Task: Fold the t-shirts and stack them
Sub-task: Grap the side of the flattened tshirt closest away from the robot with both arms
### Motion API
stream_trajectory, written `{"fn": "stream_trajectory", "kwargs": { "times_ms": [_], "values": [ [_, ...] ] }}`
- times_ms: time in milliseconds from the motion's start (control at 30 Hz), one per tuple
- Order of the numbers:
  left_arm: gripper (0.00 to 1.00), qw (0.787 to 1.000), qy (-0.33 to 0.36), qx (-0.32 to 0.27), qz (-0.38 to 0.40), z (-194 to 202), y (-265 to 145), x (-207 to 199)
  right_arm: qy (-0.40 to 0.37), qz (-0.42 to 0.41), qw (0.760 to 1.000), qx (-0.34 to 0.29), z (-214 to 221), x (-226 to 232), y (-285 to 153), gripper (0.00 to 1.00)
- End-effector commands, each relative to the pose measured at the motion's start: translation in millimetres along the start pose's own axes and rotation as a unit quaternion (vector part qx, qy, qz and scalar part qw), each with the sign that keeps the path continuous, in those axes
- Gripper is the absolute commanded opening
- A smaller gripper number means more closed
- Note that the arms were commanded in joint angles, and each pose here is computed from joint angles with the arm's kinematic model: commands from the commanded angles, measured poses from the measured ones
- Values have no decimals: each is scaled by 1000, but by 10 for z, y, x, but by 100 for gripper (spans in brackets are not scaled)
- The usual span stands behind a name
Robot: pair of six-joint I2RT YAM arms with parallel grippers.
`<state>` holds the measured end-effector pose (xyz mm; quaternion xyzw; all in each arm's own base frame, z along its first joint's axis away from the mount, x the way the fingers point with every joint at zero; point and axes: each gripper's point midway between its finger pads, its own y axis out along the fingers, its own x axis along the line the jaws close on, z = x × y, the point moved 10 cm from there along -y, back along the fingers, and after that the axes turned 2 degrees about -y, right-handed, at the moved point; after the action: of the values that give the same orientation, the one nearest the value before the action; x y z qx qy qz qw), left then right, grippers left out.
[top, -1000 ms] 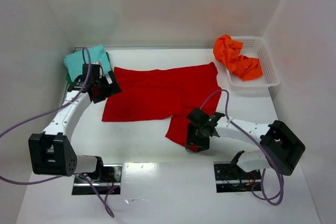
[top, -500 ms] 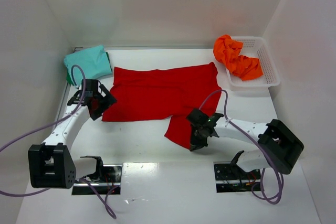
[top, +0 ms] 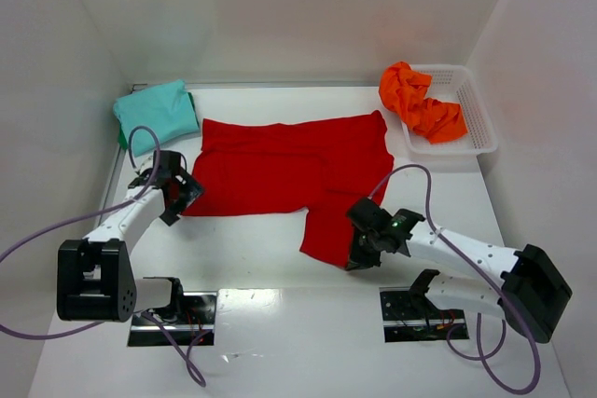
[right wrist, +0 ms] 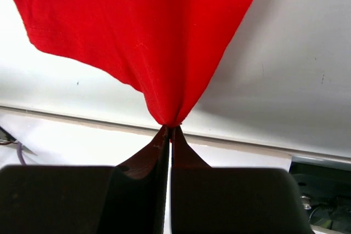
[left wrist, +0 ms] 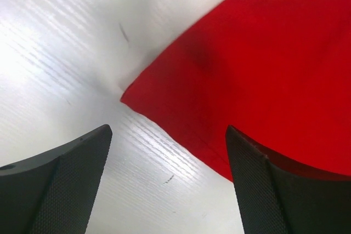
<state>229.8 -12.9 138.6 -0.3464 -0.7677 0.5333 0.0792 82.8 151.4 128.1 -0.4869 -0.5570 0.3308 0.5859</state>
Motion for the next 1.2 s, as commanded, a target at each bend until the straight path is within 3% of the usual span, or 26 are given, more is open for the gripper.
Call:
{"fn": "stream_trajectory", "kwargs": {
  "times_ms": [0, 167, 400, 533, 767, 900, 933, 1033, 1067, 1167],
  "values": [
    [91, 999, -25, -13, -29, 35, 46, 89, 18, 8, 1000, 10, 75, -54, -55, 0],
    [89, 998, -25, -12, -49, 84, 103, 158, 22, 5, 1000, 3, 77, -60, -85, 0],
    [79, 996, -52, -40, -61, -17, 156, 180, 25, -3, 1000, -1, 76, -51, -110, 0],
    [73, 995, -47, -34, -79, -25, 250, 194, 25, -8, 1000, -4, 68, -38, -108, 0],
    [72, 996, -39, -13, -80, 1, 341, 166, 29, -12, 999, -6, 79, -52, -117, 0],
    [51, 996, -39, -13, -80, 1, 341, 166, 34, -12, 999, -6, 79, -48, -117, 0],
    [34, 996, -38, -10, -83, 10, 357, 172, 34, -12, 999, -6, 79, -48, -117, 0],
    [15, 995, -37, -7, -87, 20, 377, 178, 33, -16, 999, -9, 74, -34, -149, 0],
    [3, 995, -36, -4, -91, 30, 396, 185, 33, -14, 999, -13, 67, -38, -145, 0],
    [0, 996, -37, -3, -85, 12, 385, 156, 33, -16, 999, -19, 44, -5, -187, 0]
  ]
}}
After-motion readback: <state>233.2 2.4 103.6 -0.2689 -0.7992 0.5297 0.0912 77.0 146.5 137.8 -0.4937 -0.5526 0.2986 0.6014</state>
